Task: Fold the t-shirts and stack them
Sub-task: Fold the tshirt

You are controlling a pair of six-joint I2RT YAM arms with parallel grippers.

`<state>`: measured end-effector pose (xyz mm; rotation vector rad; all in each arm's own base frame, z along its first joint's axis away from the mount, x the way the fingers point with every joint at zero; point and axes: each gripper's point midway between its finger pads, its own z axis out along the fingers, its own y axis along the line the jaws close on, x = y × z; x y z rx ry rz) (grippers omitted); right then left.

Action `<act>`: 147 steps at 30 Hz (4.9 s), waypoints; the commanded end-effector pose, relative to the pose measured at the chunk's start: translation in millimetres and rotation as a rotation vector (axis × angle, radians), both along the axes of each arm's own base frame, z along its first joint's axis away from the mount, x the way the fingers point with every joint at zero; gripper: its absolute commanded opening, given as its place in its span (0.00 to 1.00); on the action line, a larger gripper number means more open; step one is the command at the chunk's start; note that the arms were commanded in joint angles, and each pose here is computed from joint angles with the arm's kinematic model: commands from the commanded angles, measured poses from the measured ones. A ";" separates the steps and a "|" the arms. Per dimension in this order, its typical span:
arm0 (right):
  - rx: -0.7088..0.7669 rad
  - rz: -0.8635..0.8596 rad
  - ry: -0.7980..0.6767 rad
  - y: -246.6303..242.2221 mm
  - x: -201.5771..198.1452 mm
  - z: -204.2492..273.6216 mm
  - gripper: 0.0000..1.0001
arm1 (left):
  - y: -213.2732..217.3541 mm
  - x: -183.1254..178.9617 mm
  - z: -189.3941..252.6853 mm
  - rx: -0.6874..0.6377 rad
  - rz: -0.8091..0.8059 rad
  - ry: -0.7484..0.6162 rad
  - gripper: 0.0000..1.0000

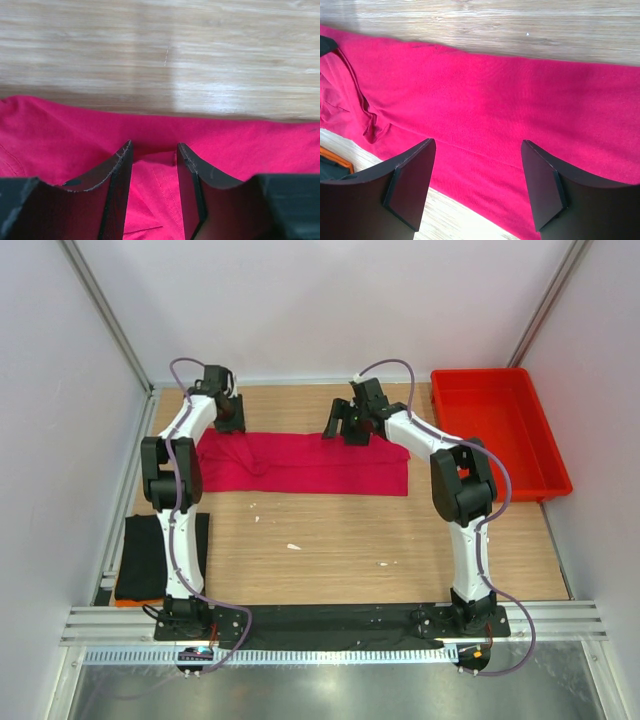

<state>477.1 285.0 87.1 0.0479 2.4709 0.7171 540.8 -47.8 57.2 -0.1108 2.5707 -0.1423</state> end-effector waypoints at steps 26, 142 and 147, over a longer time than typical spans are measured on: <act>0.134 0.104 0.001 60.9 -18.0 15.0 0.75 | 36.8 -99.3 41.0 0.051 0.286 -0.018 0.06; 0.417 0.364 -0.042 233.0 -60.4 36.9 0.02 | 65.5 -100.2 152.8 -0.489 0.434 -0.216 1.00; 0.431 0.398 -0.009 247.2 -91.4 45.7 0.01 | 76.9 -101.6 140.4 -0.490 0.475 -0.187 1.00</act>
